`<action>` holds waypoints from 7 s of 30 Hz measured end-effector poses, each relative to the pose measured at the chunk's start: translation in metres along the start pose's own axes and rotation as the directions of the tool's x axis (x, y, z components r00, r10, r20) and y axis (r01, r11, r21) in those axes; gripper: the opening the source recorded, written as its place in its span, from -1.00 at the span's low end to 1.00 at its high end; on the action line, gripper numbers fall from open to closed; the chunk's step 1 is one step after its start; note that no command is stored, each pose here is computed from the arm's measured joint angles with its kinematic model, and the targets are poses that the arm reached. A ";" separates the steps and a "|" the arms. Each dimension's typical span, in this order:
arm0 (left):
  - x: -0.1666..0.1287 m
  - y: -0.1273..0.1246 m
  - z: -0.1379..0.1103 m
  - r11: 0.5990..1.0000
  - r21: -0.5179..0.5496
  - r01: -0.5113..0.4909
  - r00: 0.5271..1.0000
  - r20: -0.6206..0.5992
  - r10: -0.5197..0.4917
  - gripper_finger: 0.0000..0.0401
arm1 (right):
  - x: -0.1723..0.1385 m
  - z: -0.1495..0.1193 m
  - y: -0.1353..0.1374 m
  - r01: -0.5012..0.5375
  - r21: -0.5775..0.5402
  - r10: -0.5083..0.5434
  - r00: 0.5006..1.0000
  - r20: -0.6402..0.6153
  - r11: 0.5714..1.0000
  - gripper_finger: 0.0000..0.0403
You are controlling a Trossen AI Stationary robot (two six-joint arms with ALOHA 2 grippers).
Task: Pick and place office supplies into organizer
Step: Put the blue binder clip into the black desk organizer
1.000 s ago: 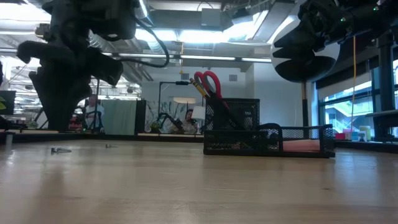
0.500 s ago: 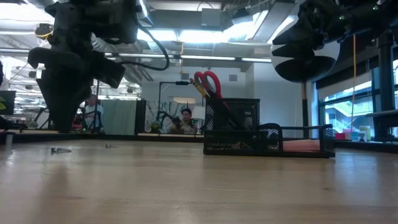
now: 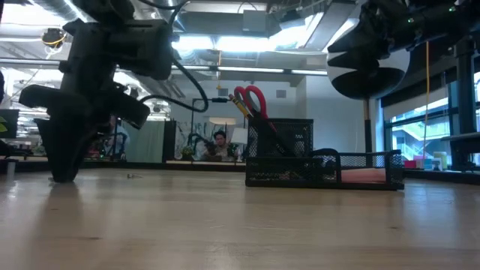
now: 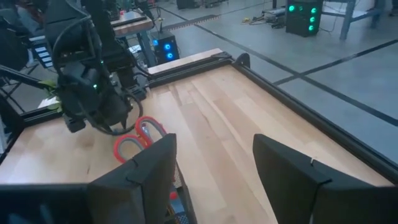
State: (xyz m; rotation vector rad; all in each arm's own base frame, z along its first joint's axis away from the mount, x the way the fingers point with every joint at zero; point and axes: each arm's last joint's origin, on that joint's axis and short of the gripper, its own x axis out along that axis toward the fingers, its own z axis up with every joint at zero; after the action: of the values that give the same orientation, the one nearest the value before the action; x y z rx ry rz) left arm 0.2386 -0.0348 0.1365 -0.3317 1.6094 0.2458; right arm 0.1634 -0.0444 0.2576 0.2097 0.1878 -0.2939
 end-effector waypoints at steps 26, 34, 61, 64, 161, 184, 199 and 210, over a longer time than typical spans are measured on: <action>-0.001 -0.003 0.003 0.997 -0.083 0.002 1.000 -0.013 -0.003 -0.30 | 0.000 0.000 0.000 0.005 -0.004 -0.005 1.000 0.001 1.000 0.08; -0.001 -0.003 0.002 0.987 -0.159 -0.002 1.000 -0.017 -0.001 -0.30 | 0.000 0.000 0.000 0.005 -0.004 -0.005 1.000 0.001 1.000 0.08; 0.000 -0.006 -0.005 0.961 -0.278 -0.005 0.997 -0.081 -0.019 -0.30 | 0.000 0.000 0.000 0.005 -0.009 -0.005 1.000 0.001 1.000 0.08; 0.000 -0.010 -0.006 0.957 -0.289 0.016 0.995 -0.090 -0.044 -0.30 | 0.000 0.000 0.000 0.005 -0.010 -0.005 1.000 0.001 1.000 0.08; -0.071 -0.025 0.064 0.917 0.347 -0.198 0.798 0.600 -0.055 -0.65 | 0.000 0.001 0.000 0.004 -0.088 -0.003 1.000 0.007 0.996 0.08; -0.057 -0.051 0.106 0.761 0.451 -0.467 0.556 0.819 -0.144 -0.65 | 0.000 -0.001 0.000 0.002 -0.111 -0.004 1.000 -0.012 0.994 0.08; -0.030 -0.063 0.124 0.749 0.349 -0.563 0.553 0.833 0.027 -0.65 | 0.000 -0.005 -0.001 0.004 -0.113 -0.010 0.999 -0.048 0.994 0.08; -0.029 -0.062 0.123 0.743 0.345 -0.574 0.564 0.824 0.054 -0.64 | 0.000 -0.005 -0.001 0.005 -0.112 -0.011 0.998 -0.056 0.994 0.08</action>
State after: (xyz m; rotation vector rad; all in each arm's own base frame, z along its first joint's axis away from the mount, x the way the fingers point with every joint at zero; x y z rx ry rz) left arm 0.3766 -0.0469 0.1596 0.5508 0.7624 0.1311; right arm 0.1621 -0.0441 0.2523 0.1061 0.2605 -0.2847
